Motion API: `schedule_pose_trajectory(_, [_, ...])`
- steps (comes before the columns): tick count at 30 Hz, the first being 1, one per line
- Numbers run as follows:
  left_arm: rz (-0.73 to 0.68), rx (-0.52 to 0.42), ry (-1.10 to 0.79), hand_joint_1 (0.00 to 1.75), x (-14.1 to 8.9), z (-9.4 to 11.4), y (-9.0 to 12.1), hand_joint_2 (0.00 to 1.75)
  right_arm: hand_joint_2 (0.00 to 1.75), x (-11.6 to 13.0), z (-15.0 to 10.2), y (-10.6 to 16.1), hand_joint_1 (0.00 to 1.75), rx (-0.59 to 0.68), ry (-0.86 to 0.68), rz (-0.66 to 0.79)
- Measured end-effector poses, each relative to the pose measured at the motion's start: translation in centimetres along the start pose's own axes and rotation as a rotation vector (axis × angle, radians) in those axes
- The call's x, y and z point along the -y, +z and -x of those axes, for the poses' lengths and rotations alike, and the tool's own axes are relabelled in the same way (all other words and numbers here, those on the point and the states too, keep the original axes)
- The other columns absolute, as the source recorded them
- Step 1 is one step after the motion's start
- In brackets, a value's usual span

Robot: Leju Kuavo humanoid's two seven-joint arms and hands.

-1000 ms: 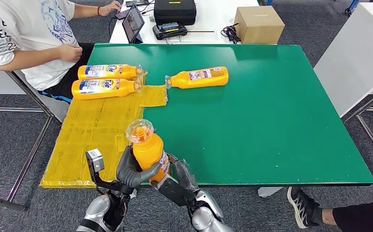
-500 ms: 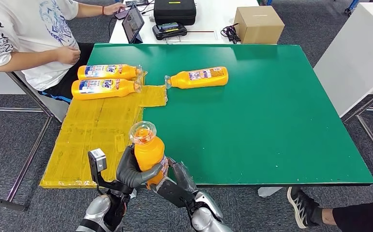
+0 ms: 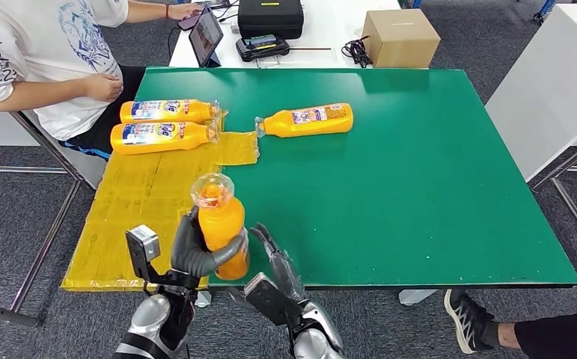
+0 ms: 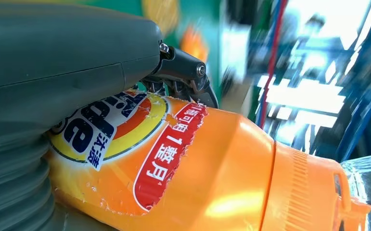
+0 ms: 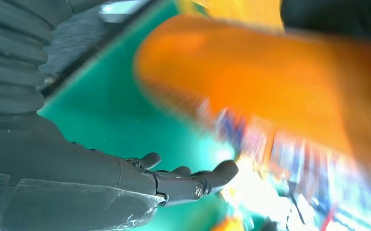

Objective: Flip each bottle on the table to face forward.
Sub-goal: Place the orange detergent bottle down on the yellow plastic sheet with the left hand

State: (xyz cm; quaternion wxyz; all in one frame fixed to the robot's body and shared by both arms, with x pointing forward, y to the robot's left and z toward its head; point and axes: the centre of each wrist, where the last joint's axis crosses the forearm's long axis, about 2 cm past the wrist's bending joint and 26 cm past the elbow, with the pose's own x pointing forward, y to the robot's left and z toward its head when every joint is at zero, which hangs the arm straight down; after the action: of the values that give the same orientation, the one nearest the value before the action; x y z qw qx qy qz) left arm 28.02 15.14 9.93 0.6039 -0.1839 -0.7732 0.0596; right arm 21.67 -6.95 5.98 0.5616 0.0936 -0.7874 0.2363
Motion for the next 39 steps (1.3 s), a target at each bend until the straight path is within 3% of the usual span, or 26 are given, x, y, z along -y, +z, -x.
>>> schedule_pose_trajectory(11, [-0.253,0.229,-0.245,1.75,-3.1,-3.4,-3.8,1.75,0.00,2.5,-4.1,-1.1,0.00,0.177,-0.071,0.140])
schedule_pose_trajectory(15, [-0.283,0.257,-0.274,1.75,-3.6,-3.8,-4.3,1.75,0.00,2.9,-4.9,-1.3,0.00,0.217,-0.071,0.162])
schedule_pose_trajectory(18, [-0.333,0.319,-0.412,1.75,-4.0,-4.2,-4.5,1.75,0.00,3.2,-5.6,-1.4,0.00,0.275,-0.063,0.196])
schedule_pose_trajectory(22, [-0.381,0.434,-0.817,1.75,-5.3,-5.3,-6.0,1.75,1.75,3.9,-7.7,-2.0,0.00,0.387,-0.081,0.269])
schedule_pose_trajectory(27, [-0.263,0.439,-1.290,1.75,-7.8,-5.4,-8.3,1.75,1.75,4.4,-10.0,-2.8,0.00,0.471,-0.132,0.284])
schedule_pose_trajectory(34, [-0.214,0.354,-1.425,1.75,-9.8,-4.6,-8.8,1.75,1.75,4.2,-10.7,-3.0,0.00,0.498,-0.151,0.262])
schedule_pose_trajectory(39, [-0.073,0.282,-1.683,1.75,-11.3,-4.0,-9.2,1.75,1.75,3.9,-11.0,-3.2,0.00,0.517,-0.180,0.210])
